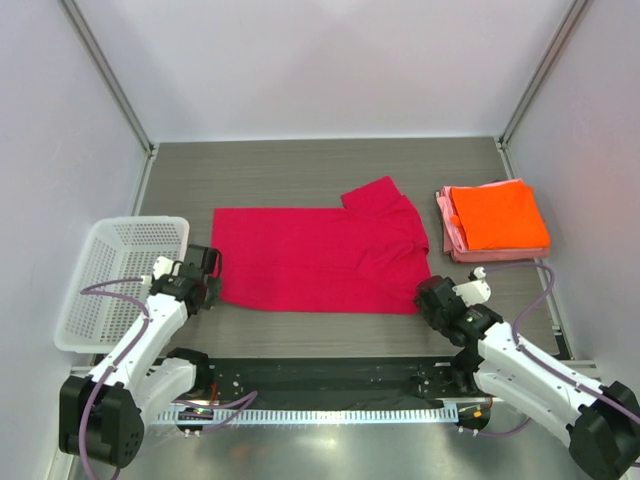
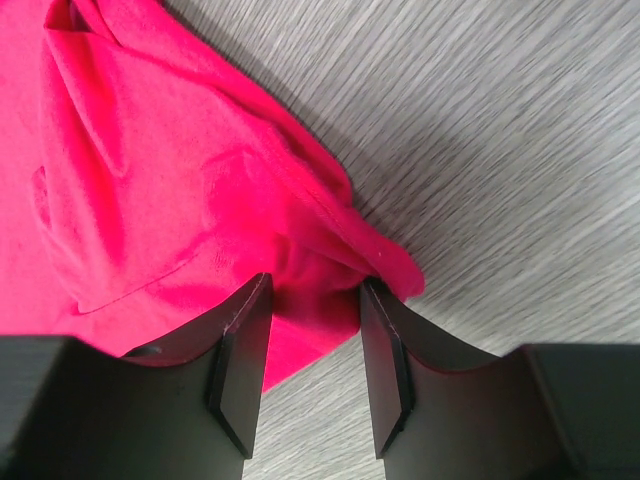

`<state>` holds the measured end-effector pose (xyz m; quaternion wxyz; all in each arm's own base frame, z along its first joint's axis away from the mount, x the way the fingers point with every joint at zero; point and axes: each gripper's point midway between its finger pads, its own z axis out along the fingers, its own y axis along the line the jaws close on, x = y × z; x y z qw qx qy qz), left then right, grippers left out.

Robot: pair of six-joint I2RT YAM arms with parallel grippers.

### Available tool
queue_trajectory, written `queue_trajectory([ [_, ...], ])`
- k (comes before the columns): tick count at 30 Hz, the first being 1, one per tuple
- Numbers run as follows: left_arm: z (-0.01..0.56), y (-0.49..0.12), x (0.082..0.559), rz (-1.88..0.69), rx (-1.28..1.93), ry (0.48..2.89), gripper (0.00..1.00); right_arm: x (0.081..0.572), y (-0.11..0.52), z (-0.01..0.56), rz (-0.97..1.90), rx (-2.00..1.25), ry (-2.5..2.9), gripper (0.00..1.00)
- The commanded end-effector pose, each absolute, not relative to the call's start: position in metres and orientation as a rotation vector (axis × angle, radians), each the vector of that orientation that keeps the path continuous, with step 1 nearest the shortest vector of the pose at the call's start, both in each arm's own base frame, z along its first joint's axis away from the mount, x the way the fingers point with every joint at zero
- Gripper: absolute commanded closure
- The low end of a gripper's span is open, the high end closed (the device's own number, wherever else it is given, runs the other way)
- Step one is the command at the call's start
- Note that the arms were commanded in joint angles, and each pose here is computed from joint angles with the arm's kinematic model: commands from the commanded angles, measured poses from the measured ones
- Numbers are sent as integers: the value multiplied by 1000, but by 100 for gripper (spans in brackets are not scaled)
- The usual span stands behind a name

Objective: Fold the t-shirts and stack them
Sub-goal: Fold the tshirt

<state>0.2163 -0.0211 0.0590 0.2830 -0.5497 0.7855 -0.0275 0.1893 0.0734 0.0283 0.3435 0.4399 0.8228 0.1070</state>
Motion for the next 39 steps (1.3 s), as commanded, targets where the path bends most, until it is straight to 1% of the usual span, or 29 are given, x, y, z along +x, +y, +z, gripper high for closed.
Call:
queue_trajectory([
  [1,62,-17,218,-60,-1459,2087,100,197,85,31,354,1176,2114,54],
  [5,63,-16,218,-63,-1459,2081,100,197,89,33,329,1157,2146,54],
  [9,65,-16,218,-68,-1456,2075,100,195,91,46,289,1113,2131,47],
  [14,65,-16,218,-69,-1459,2073,100,188,92,52,259,1086,2129,45],
  [23,65,-16,218,-69,-1458,2074,100,181,101,44,281,1104,2136,44],
  [27,65,-17,218,-72,-1460,2077,100,186,101,37,295,1132,2099,47],
  [31,65,-16,217,-67,-1456,2076,100,194,90,39,248,1143,2022,55],
  [33,65,-16,217,-65,-1458,2075,100,196,86,40,238,1163,1989,64],
  [34,65,-16,217,-67,-1456,2074,100,197,85,39,226,1164,1980,80],
  [35,65,-15,217,-64,-1456,2074,100,199,81,41,211,1160,1957,91],
  [36,65,-15,217,-63,-1458,2073,100,202,81,45,213,1162,1938,99],
  [39,65,-17,221,-73,-1456,2069,100,213,75,67,187,1137,1863,99],
])
